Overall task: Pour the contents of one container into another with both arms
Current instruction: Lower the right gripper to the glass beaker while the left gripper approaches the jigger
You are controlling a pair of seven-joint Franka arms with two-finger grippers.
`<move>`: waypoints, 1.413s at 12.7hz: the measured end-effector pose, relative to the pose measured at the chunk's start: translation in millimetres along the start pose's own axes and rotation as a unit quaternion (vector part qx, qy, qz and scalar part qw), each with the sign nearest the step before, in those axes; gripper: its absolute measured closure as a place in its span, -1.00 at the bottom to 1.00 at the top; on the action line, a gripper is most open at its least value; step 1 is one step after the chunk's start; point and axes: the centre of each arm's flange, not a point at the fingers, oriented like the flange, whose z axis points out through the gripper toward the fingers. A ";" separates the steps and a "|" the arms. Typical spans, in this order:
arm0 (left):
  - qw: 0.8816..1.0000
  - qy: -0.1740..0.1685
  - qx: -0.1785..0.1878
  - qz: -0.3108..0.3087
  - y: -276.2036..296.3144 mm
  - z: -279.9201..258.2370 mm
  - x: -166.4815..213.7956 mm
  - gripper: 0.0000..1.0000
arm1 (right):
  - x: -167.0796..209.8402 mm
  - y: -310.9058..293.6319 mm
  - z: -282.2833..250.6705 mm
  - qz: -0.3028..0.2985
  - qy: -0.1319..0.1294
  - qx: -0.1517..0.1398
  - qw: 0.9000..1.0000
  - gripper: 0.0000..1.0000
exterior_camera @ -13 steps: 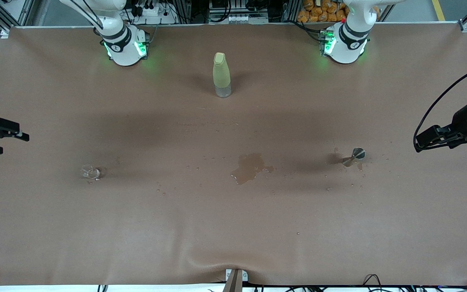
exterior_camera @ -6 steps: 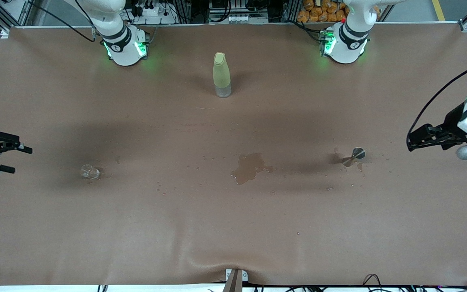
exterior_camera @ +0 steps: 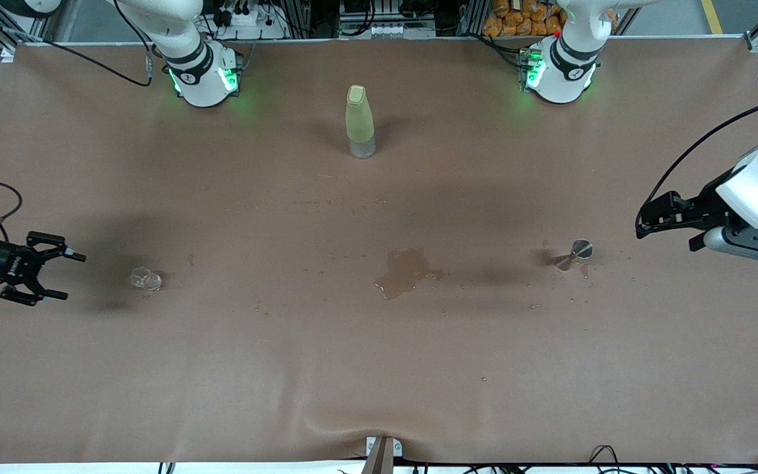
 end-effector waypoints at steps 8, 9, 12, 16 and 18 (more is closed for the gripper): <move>0.950 0.048 -0.121 0.283 -111.5 68.1 -12.3 -1.00 | -115.9 32.8 82.2 -0.128 0.134 0.023 0.983 -1.00; 0.940 0.053 -0.129 0.311 -116.9 78.0 -12.7 -1.00 | -124.3 34.2 90.1 -0.140 0.145 0.021 0.979 -1.00; 0.912 0.066 -0.153 0.374 -134.0 107.0 -17.8 -1.00 | -138.1 36.7 109.1 -0.163 0.171 0.014 0.971 -1.00; 0.834 0.077 -0.232 0.495 -147.1 157.4 -39.9 -1.00 | -144.9 35.1 120.1 -0.189 0.185 0.021 0.964 -1.00; 0.800 0.098 -0.269 0.528 -157.2 191.8 -50.8 -1.00 | -145.2 33.3 123.0 -0.194 0.191 0.027 0.962 -1.00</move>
